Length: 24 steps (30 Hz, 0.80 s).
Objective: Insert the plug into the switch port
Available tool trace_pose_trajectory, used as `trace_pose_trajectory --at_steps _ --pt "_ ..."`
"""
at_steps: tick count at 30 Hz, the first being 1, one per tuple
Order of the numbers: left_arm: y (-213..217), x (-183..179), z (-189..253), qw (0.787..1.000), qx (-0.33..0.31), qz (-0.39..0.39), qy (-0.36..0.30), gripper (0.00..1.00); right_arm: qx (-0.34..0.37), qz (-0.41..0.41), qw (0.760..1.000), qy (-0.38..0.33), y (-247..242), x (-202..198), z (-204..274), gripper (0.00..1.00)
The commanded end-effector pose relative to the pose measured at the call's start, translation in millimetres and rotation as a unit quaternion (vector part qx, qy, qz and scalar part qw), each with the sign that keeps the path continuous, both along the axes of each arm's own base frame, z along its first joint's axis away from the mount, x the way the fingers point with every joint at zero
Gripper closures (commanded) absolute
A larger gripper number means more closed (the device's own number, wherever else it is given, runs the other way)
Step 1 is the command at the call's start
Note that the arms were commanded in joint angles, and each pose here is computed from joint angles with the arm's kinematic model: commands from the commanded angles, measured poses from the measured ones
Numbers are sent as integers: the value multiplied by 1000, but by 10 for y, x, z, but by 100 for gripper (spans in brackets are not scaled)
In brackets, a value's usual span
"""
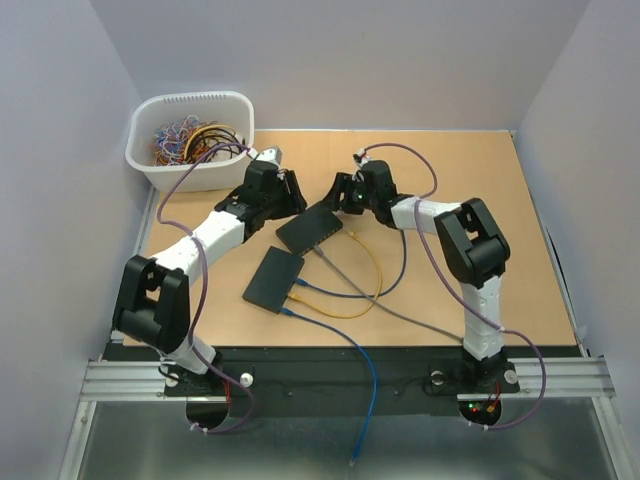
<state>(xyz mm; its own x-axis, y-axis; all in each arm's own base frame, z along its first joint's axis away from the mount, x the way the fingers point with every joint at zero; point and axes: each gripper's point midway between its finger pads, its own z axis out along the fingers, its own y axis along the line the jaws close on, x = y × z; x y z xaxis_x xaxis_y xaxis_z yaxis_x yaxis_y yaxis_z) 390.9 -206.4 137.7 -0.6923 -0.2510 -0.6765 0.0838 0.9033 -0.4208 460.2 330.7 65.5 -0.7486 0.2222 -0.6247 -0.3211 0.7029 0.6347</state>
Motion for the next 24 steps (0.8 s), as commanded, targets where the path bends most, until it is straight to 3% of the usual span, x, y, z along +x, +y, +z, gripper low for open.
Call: trace_pose_trajectory --at_steps 1,4,5,6,13,24 --pt "105 -8 570 997 -8 9 -82 34 -16 2 994 -107 -15 147 865 28" --pt "154 -48 767 994 -11 11 -108 34 -7 11 989 -145 -63 18 1273 18" --pt "174 -104 869 993 -15 9 -121 34 3 20 987 -160 -94 -103 1474 5" --pt "184 -130 931 991 -18 8 -129 34 4 29 985 -171 -98 -174 1564 0" --pt "327 -292 1445 975 -47 25 -217 34 28 106 966 -236 -90 -1077 2137 0" --pt "671 -580 1609 960 -27 62 -270 33 80 214 953 -199 -304 -2593 1850 0"
